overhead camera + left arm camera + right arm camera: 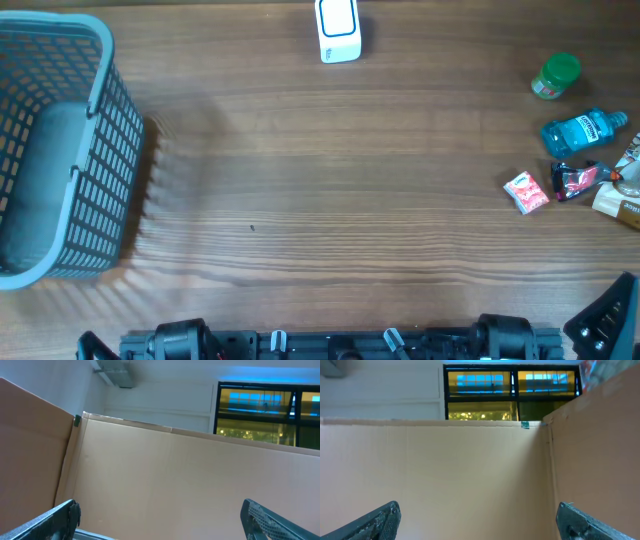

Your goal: Scan the item barcode

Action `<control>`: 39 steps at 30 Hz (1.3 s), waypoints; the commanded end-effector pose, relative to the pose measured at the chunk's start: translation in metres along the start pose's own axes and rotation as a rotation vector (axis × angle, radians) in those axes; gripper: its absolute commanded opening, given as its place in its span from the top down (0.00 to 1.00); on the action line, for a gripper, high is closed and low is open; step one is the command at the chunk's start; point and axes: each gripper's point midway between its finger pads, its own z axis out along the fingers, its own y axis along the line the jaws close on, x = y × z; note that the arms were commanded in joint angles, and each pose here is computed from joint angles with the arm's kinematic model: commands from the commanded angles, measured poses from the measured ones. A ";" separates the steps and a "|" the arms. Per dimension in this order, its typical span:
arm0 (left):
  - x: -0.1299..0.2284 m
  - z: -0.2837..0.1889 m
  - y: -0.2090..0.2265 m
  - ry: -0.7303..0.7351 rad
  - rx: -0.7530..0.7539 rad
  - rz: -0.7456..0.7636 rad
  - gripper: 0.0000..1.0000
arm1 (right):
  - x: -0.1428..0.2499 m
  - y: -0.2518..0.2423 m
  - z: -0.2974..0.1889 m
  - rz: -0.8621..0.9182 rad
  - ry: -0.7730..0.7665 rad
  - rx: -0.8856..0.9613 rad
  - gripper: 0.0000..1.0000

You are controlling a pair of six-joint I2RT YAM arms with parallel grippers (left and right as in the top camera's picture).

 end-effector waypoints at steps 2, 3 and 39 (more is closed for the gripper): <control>-0.015 -0.002 -0.005 -0.059 0.019 -0.009 0.00 | 0.011 -0.003 0.001 0.085 0.019 0.013 0.00; -0.026 -0.002 -0.007 -0.107 0.027 -0.012 0.00 | 0.018 -0.003 0.005 0.093 0.031 0.017 0.00; 0.339 0.044 0.024 0.354 0.034 -0.265 0.00 | 0.376 0.043 -0.002 0.355 0.624 -0.220 0.00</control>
